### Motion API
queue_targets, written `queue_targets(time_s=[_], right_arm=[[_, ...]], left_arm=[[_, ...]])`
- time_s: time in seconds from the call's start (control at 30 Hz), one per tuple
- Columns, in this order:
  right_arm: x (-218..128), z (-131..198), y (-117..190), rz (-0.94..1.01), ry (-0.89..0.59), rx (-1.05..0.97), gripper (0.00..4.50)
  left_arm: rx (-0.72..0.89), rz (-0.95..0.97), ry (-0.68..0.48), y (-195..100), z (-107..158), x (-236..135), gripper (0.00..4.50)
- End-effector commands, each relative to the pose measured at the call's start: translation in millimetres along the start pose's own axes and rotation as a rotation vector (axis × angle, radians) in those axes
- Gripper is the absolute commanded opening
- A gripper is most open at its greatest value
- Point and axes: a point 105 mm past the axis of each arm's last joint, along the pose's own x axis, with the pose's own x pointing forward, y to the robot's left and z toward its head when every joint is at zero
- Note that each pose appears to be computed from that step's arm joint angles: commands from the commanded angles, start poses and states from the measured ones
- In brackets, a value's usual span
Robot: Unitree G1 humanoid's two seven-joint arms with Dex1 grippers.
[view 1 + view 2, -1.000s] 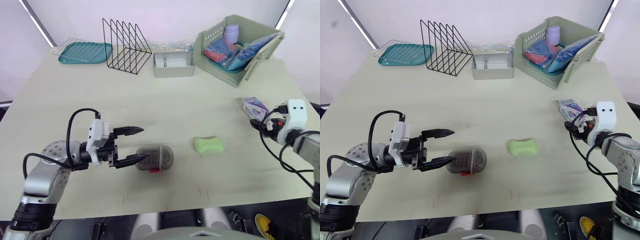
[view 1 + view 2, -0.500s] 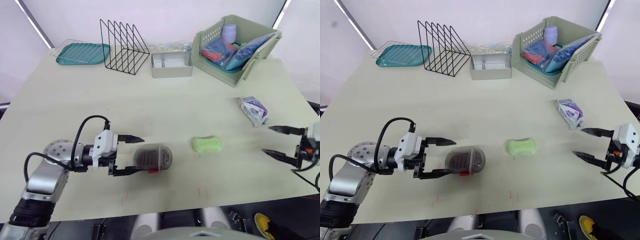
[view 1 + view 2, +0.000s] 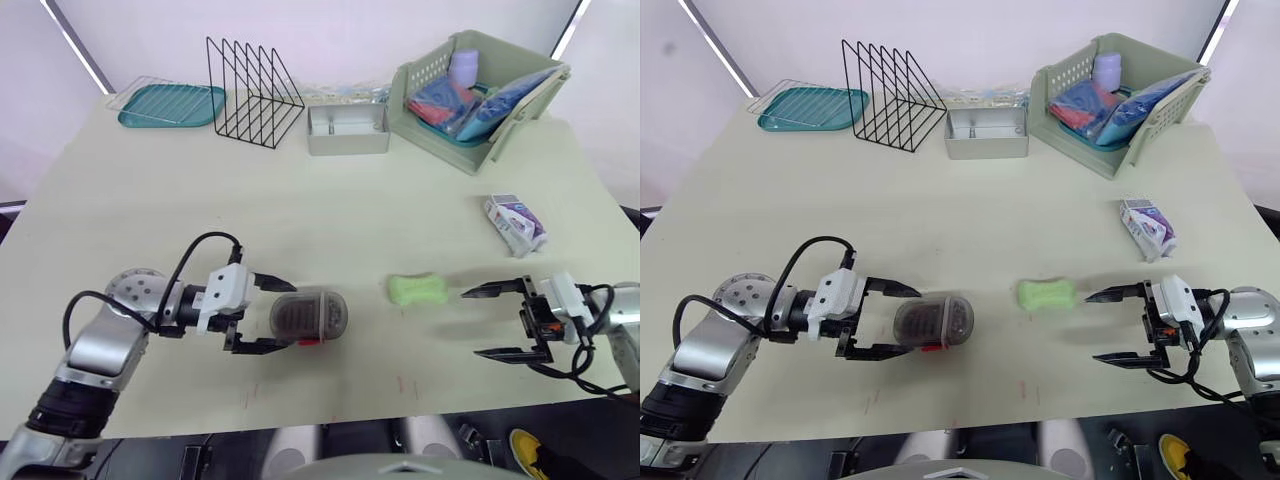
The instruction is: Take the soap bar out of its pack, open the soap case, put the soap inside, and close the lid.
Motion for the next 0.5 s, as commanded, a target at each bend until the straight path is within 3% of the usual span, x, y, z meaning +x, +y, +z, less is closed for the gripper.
queue_targets(time_s=[0.03,0.5], right_arm=[[-1.4,-2.1,-0.6,-0.011,-0.015,-0.020,4.41],[-3.7,-11.2,-0.3,-0.036,0.008,-0.016,4.41]], left_arm=[[0.059,-0.005,0.033,1.2,4.1,1.1,4.50],[0.085,0.029,0.090,11.3,-10.2,10.8,4.50]])
